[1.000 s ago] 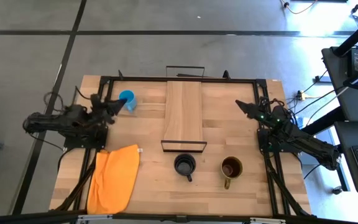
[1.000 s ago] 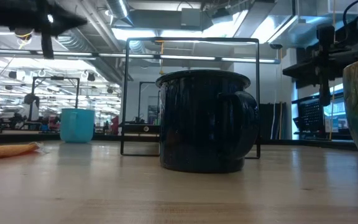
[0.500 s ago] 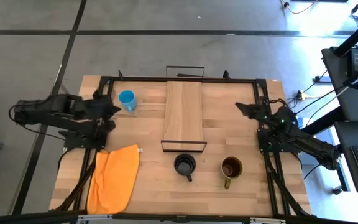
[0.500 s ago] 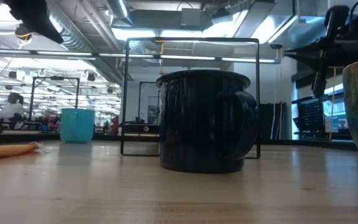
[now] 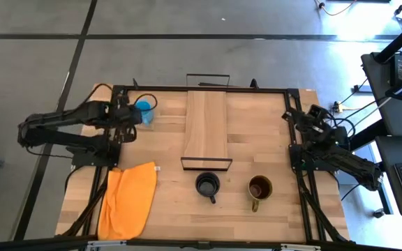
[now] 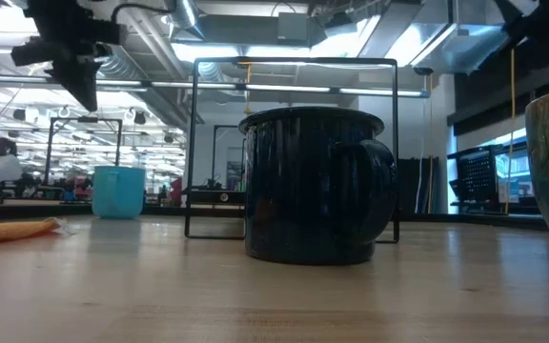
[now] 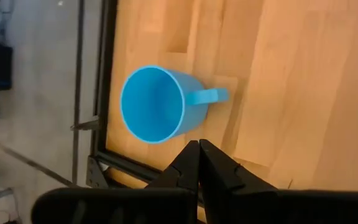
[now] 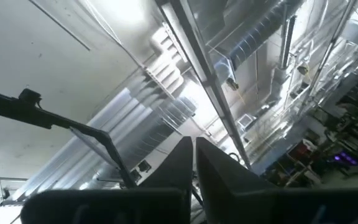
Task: Stack small to large cups/mugs on shelf
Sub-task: Put the blue mug on the shelf
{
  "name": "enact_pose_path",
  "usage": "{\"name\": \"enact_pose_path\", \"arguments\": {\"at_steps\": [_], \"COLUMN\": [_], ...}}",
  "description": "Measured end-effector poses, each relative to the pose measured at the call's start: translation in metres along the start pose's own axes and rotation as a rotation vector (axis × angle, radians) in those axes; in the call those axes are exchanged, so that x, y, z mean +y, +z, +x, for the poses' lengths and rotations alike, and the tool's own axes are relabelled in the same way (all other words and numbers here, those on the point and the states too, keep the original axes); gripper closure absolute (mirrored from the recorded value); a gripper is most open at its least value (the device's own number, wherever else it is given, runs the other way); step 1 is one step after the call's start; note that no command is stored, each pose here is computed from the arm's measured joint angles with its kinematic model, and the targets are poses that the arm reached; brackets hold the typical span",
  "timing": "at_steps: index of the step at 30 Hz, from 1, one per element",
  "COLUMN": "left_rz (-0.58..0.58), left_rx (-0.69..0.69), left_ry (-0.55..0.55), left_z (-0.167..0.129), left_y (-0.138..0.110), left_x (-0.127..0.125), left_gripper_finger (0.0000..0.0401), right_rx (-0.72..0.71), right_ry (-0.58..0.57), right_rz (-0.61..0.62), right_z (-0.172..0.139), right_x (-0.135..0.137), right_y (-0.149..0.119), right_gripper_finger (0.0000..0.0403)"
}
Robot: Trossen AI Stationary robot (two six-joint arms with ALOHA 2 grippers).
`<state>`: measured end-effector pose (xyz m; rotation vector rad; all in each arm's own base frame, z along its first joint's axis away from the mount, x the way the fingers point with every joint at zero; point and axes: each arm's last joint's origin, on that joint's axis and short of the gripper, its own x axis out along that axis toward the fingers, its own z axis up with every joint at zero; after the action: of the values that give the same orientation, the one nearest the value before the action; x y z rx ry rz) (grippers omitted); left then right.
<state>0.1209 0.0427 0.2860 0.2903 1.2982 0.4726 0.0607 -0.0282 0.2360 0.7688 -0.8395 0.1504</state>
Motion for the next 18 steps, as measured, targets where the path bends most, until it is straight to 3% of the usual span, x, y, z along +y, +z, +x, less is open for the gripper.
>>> {"name": "enact_pose_path", "arguments": {"at_steps": [6,13,18], "left_rz": [-0.026,0.081,0.119], "left_rx": [0.038,0.137,0.083], "left_ry": [-0.076,-0.097,-0.069], "left_z": [0.009,0.032,0.051], "left_y": [-0.004,-0.002,0.012], "left_x": [0.016,0.036,0.051], "left_gripper_finger": [0.0369,0.0303,0.0252], "right_rx": [0.014,0.064,0.084], "right_ry": [-0.025,-0.002,0.006], "right_rz": [0.003,0.042,0.067], "right_z": [0.0,0.0,0.0], "right_x": [-0.002,-0.002,-0.002], "right_y": [-0.001,-0.003,-0.003], "right_gripper_finger": [0.0379,0.0379,0.0379]}}
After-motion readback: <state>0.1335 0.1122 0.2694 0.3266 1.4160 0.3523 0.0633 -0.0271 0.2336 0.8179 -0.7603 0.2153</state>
